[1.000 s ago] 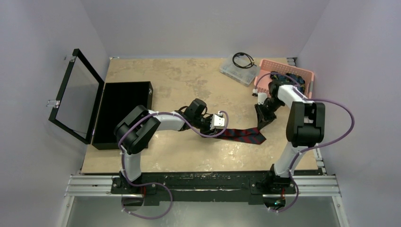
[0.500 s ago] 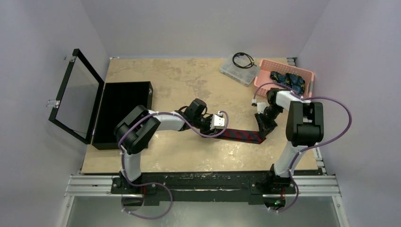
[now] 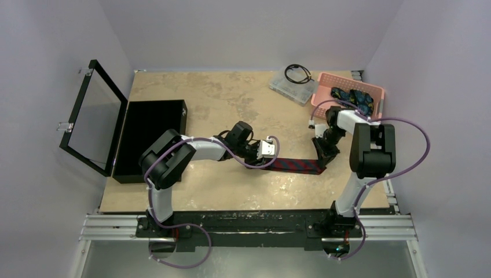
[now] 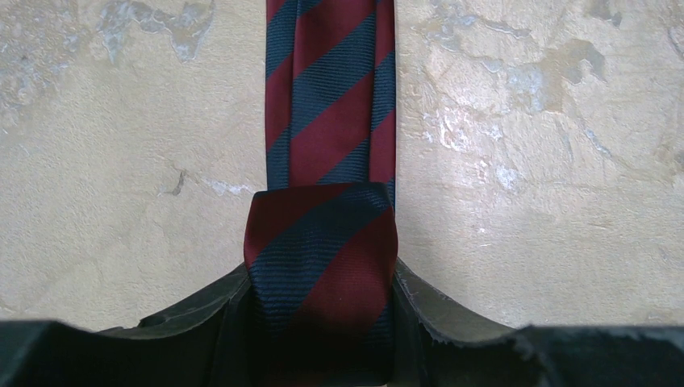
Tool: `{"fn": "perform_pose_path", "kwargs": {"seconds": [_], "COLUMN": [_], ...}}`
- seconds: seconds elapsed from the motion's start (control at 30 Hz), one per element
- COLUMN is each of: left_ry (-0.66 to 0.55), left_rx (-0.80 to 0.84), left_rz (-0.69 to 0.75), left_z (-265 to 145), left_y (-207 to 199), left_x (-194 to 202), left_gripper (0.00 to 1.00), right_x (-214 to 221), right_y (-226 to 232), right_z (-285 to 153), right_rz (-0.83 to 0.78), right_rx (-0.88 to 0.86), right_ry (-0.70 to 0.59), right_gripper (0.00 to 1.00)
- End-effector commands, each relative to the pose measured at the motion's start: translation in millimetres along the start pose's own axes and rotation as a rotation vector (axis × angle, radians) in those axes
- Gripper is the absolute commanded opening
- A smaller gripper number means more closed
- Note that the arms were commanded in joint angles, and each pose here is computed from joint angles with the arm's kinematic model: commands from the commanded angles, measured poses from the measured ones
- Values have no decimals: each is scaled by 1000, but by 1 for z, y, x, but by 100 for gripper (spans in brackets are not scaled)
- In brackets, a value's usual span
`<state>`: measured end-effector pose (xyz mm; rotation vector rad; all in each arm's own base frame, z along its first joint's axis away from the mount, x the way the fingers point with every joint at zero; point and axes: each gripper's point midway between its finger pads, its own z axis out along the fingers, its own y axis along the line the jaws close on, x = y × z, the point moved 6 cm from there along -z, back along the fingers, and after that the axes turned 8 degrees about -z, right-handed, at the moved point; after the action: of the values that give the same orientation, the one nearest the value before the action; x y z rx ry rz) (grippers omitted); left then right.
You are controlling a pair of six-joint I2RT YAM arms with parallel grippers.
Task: Roll the ties
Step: Roll the tie at the center of the board.
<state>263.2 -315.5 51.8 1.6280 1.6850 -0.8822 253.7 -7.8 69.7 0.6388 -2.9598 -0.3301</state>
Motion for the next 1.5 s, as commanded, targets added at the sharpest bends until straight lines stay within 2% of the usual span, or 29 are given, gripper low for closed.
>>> {"fn": "perform_pose_path", "kwargs": {"seconds": [0.0,0.17,0.37,0.47,0.63,0.8,0.83,0.9,0.93,1.03,1.1,1.13,1.27,1.47], "left_ry": [218,230,242,240,245,244,245,247,248,254,260,262,269,281], "left_rx": [40,25,-9,-11,-24,-26,-27,-28,-28,-32,-33,-36,-39,-38], "left_rz": [-166,-187,-249,-265,-260,-252,-251,-248,-246,-244,-247,-247,-252,-246], "left_z": [-4,-2,-2,-2,-3,-4,-3,-3,-3,-3,-3,-3,-3,-3], "left_y": [-29,-30,-30,-32,-31,-31,-31,-31,-30,-30,-30,-30,-30,-29], "left_x": [54,54,58,59,61,61,61,62,63,64,65,65,67,69], "left_gripper": [1,1,1,1,0,0,0,0,0,1,1,1,1,1], "right_x": [-32,-53,-57,-54,-54,-59,-60,-62,-65,-69,-71,-76,-79,-78], "right_y": [-34,-38,-39,-33,-14,5,10,22,30,52,73,81,117,151], "right_z": [-3,-17,-16,-23,-73,-129,-139,-151,-152,-140,-129,-123,-90,-42], "right_rz": [-54,-40,-54,-70,-103,-148,-164,-187,-175,-150,-196,-179,-165,-47], "right_rx": [191,195,180,147,141,146,148,122,86,-120,-353,-412,-481,-622], "right_ry": [-127,-196,-181,-185,-300,-465,-515,-626,-691,-744,-727,-718,-704,-630], "right_gripper": [0,0,0,8,41,59,68,94,98,98,79,72,71,71]}}
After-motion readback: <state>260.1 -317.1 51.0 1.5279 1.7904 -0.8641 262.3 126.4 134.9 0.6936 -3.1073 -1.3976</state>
